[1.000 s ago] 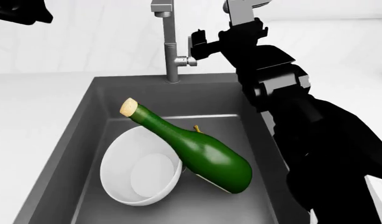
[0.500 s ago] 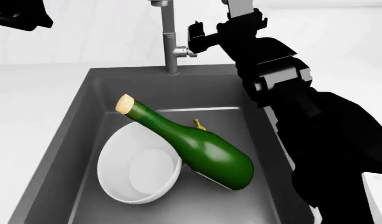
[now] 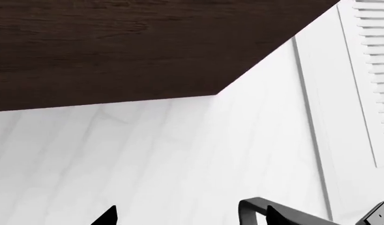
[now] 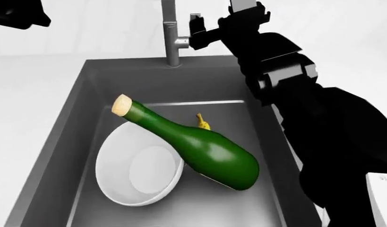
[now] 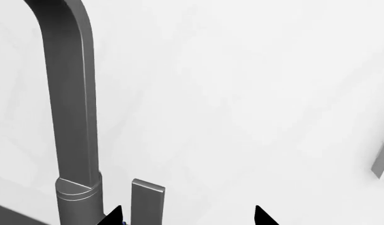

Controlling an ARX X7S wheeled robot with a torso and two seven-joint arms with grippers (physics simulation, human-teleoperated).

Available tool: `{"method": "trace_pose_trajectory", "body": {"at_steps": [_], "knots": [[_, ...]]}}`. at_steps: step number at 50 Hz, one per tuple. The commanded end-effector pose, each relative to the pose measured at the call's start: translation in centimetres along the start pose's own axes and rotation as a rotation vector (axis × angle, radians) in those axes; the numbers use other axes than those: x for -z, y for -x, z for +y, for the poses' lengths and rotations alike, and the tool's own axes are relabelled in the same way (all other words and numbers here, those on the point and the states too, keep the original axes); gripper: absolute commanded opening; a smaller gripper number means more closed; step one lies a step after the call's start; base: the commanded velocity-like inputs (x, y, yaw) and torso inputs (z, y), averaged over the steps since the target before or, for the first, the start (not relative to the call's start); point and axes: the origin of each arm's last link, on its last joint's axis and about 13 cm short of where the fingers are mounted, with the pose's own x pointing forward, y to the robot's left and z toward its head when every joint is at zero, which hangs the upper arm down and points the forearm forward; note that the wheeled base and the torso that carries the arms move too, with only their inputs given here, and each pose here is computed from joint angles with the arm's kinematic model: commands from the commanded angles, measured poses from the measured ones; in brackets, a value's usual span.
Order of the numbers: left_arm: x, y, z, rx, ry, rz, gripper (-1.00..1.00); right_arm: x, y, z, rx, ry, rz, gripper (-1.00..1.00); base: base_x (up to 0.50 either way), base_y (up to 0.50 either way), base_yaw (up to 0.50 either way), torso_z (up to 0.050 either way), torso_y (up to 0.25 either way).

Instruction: Pick the bowl and bottle and place them in the sink. Then turn on the water.

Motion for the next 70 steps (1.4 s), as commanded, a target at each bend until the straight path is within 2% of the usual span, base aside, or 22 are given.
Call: {"method": "trace_pose_trajectory", "body": {"at_steps": [1,16,30,32,46,52,70], "knots": [[-0.3,0.2,0.0,0.000,0.009,-0.006,1.00,-0.6,-0.1,0.2,-0.012,0.006,-0.020,1.00,0.00,0.00,0.00,0.007,-0.020],[-0.4,0.5,-0.1,0.016,-0.017,-0.033,1.00,-0.9,-0.1,0.1,-0.008,0.013,-0.023,1.00,0.00,0.00,0.00,0.005,-0.027],[-0.3,0.6,-0.2,0.041,0.003,-0.025,1.00,-2.1,-0.2,0.1,-0.038,0.023,-0.059,1.00,0.00,0.00,0.00,0.008,-0.113],[-0.3,0.5,-0.2,0.028,0.041,-0.009,1.00,-2.1,-0.2,0.2,-0.037,0.019,-0.062,1.00,0.00,0.00,0.00,0.011,-0.097],[-0.3,0.6,-0.2,0.030,0.035,-0.030,1.00,-3.2,-0.3,0.3,-0.057,0.035,-0.104,1.00,0.00,0.00,0.00,0.000,0.000],[-0.3,0.7,-0.3,0.037,0.001,-0.044,1.00,-3.1,-0.3,0.1,-0.051,0.037,-0.104,1.00,0.00,0.00,0.00,0.000,0.000],[-0.3,0.8,-0.4,0.033,0.023,-0.051,1.00,-3.2,-0.3,0.1,-0.048,0.034,-0.122,1.00,0.00,0.00,0.00,0.005,-0.095]]}}
